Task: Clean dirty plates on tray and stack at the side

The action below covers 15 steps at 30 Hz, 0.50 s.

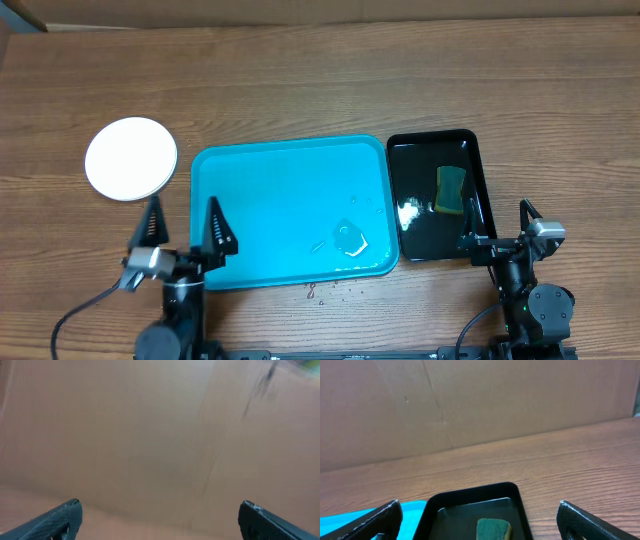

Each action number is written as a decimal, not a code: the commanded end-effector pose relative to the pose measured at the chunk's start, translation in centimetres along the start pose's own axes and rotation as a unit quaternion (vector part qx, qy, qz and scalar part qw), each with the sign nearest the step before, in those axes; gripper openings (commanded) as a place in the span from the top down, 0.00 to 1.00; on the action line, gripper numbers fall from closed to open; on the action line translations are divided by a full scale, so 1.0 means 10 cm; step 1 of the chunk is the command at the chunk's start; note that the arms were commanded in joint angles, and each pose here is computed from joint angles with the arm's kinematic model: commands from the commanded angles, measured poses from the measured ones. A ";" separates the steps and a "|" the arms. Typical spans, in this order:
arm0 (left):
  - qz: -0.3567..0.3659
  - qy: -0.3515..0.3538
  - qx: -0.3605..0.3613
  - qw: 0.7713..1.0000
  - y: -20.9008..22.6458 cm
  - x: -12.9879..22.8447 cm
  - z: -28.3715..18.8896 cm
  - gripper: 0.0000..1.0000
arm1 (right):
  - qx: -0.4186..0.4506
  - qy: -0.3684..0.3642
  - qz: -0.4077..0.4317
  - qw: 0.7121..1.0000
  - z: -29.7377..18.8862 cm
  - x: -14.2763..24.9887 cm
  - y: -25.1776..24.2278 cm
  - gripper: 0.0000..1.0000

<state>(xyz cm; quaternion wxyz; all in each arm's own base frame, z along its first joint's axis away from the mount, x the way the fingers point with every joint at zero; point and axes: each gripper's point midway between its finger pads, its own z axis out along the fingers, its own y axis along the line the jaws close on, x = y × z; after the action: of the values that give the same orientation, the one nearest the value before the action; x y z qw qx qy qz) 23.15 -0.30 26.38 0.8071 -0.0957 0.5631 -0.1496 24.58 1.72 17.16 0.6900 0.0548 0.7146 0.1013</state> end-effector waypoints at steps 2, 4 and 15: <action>-0.015 0.065 -0.036 0.997 0.16 0.36 -0.04 0.00 | 0.000 -0.002 -0.004 1.000 0.00 0.02 -0.01 0.00; -0.014 0.110 -0.053 0.992 0.24 0.58 -0.09 0.00 | 0.000 -0.002 -0.004 1.000 0.00 0.02 -0.01 0.00; 0.039 0.204 -0.066 0.976 0.36 1.00 -0.24 0.00 | 0.000 -0.002 -0.004 1.000 0.00 0.02 -0.01 0.00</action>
<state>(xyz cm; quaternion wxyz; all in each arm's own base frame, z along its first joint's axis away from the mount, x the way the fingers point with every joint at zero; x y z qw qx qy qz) 24.64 -0.08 15.49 0.6685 -0.1138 0.7276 -0.1037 24.57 1.72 17.15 0.6900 0.0548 0.7146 0.1013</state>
